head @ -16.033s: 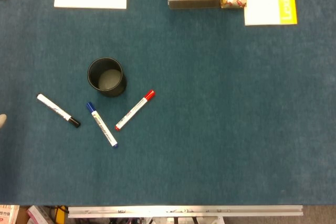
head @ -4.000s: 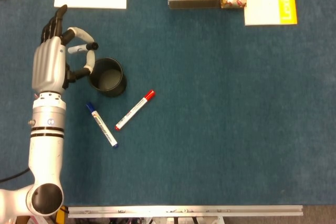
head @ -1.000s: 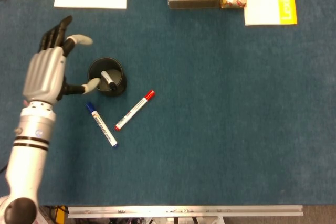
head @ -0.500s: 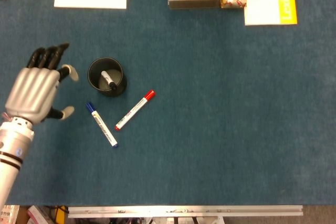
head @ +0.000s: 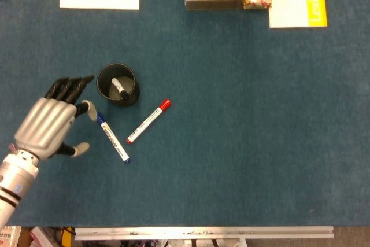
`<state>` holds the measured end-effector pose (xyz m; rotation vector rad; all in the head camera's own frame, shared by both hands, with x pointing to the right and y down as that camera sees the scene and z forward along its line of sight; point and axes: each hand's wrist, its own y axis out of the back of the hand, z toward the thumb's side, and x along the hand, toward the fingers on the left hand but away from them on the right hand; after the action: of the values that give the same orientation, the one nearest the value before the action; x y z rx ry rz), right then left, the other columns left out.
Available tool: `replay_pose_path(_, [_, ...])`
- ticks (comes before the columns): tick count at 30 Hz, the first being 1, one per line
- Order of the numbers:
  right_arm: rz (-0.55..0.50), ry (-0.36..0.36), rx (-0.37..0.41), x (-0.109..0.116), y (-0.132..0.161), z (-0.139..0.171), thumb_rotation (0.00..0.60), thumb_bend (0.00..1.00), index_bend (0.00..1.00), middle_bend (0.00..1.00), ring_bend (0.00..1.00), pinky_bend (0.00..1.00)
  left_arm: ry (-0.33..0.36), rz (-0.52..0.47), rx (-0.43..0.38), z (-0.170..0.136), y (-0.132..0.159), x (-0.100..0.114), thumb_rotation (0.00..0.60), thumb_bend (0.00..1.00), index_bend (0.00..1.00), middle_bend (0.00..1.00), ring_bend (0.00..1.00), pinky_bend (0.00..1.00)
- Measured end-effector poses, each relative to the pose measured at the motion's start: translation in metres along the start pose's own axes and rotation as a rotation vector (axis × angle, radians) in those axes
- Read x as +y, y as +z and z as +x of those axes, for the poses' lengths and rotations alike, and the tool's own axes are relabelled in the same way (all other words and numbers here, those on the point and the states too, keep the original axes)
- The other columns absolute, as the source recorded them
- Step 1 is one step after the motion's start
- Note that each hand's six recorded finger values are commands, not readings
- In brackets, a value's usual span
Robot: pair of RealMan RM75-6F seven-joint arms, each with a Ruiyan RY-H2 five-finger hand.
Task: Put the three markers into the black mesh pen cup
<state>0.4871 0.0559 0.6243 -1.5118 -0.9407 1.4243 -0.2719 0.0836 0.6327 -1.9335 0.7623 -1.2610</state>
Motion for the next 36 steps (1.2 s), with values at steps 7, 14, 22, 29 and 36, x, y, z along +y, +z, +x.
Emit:
replay_pose_path(7, [0.002, 0.003, -0.001, -0.001, 0.0, 0.0, 0.6, 0.0, 0.08, 0.19, 0.11, 0.41, -0.025, -0.023, -0.042, -0.008, -0.001, -0.02, 0.6, 0.15, 0.43, 0.0, 0.0, 0.0])
replay_pose_path(14, [0.0, 0.002, -0.002, 0.0, -0.001, -0.001, 0.6, 0.0, 0.08, 0.18, 0.11, 0.41, 0.019, -0.027, -0.114, -0.005, -0.004, -0.039, 0.6, 0.15, 0.44, 0.0, 0.0, 0.0])
replay_pose_path(22, [0.001, 0.006, -0.001, -0.001, -0.001, -0.001, 0.6, 0.0, 0.08, 0.19, 0.11, 0.41, 0.05, -0.079, -0.163, 0.0, -0.007, -0.06, 0.6, 0.15, 0.46, 0.0, 0.0, 0.0])
replay_pose_path(29, [0.0, 0.004, -0.002, 0.0, -0.001, -0.001, 0.6, 0.0, 0.08, 0.18, 0.11, 0.41, 0.044, -0.07, -0.173, 0.003, -0.011, -0.072, 0.6, 0.15, 0.47, 0.0, 0.0, 0.0])
replay_pose_path(36, [0.0, 0.006, -0.002, -0.001, -0.001, -0.001, 0.6, 0.0, 0.08, 0.19, 0.11, 0.41, 0.054, -0.044, -0.193, 0.001, -0.013, -0.08, 0.6, 0.15, 0.49, 0.02, 0.0, 0.0])
